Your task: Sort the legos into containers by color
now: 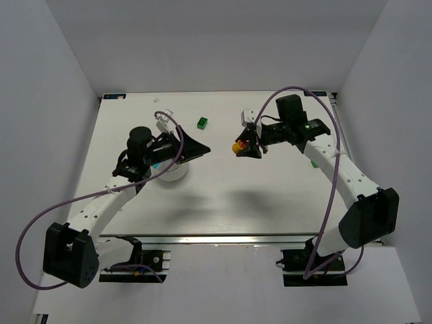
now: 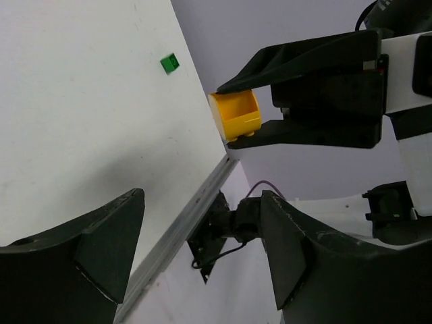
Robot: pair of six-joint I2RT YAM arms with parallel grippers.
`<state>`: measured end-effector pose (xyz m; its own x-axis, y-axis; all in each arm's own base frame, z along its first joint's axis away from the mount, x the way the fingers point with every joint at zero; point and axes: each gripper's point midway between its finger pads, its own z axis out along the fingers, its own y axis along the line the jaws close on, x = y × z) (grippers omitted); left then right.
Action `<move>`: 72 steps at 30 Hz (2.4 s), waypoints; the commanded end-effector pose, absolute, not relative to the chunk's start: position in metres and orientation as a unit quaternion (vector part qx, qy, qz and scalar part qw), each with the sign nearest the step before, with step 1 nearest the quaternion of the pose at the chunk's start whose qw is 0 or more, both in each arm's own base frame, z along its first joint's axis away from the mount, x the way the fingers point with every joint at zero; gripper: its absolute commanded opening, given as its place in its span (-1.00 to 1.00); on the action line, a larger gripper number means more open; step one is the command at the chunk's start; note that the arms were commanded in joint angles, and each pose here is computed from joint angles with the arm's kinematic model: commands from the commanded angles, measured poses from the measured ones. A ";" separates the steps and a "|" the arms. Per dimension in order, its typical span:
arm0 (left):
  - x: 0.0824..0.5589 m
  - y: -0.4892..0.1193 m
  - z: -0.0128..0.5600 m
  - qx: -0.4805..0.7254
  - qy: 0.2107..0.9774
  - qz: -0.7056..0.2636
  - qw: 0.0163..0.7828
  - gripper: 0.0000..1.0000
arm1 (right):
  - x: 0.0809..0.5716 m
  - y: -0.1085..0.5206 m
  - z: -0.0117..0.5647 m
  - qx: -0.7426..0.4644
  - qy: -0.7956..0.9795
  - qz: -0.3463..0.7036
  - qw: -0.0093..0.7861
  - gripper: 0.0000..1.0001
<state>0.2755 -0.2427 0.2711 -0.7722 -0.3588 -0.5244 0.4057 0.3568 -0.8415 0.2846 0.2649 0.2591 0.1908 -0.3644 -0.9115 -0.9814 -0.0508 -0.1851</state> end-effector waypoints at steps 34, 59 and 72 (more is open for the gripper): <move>0.275 -0.324 0.265 0.002 0.772 -0.582 0.257 -1.00 | 0.267 0.314 0.262 -0.643 0.534 0.304 0.457 0.78; 0.398 -0.123 0.259 0.267 0.846 0.027 0.461 -0.99 | 0.284 0.225 0.218 -0.532 0.644 0.255 0.487 -1.00; 0.424 -0.111 0.193 0.393 0.846 0.004 0.361 -1.00 | 0.273 0.215 0.216 -0.542 0.632 0.277 0.480 -0.94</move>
